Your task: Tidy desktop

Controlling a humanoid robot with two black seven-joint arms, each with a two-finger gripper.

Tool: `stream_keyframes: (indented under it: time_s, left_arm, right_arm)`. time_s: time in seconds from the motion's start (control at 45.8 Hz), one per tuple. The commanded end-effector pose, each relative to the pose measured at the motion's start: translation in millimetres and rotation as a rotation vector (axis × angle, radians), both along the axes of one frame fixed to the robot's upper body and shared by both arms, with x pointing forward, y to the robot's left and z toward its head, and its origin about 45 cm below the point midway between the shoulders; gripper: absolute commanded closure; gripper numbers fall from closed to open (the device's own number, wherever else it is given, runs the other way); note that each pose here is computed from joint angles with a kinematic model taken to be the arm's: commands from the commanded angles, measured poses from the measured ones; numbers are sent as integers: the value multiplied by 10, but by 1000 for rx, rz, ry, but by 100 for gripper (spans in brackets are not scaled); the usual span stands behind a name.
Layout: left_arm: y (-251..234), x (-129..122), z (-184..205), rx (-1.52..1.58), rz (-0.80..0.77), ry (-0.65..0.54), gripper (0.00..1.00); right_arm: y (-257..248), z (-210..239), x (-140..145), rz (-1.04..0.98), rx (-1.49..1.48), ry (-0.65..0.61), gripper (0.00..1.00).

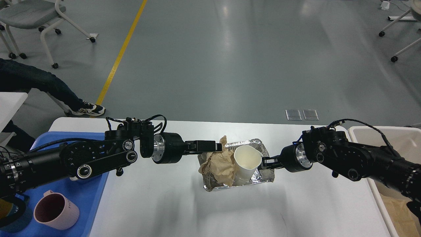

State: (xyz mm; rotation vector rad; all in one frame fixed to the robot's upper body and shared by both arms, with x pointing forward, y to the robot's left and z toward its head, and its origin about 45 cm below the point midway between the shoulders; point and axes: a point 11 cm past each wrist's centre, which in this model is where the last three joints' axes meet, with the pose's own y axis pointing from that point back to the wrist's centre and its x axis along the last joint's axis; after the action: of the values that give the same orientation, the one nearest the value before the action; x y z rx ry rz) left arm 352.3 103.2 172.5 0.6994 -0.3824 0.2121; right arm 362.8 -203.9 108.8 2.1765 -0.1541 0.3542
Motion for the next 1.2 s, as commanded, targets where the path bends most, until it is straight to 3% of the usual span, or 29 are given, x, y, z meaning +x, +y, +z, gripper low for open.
stream_keyframes:
  time_s: [0.0, 0.24, 0.371, 0.677, 0.852, 1.027, 1.18]
  left_arm:
    - [41, 14, 4, 0, 12, 2, 4]
    - [214, 264, 323, -151, 164, 20, 4]
    - [480, 429, 515, -284, 304, 38, 4]
    - [1151, 552, 576, -679, 702, 99, 4]
    - [1513, 531, 552, -978, 913, 194, 4]
    - [1557, 389, 363, -1245, 1047, 332, 4]
    - [1784, 210, 138, -1342, 1154, 348, 4]
  right_arm:
    - [-6, 8, 8, -4, 3, -1, 100]
    - [-96, -3, 7, -27, 4, -2, 100]
    - [-120, -14, -5, -53, 24, 9, 100]
    - [-430, 47, 52, -188, 69, 12, 100]
    - [-763, 99, 66, -303, 90, 16, 100]
    - [-1150, 26, -62, -486, 143, 43, 100]
    - [-1680, 118, -135, -632, 138, 29, 100]
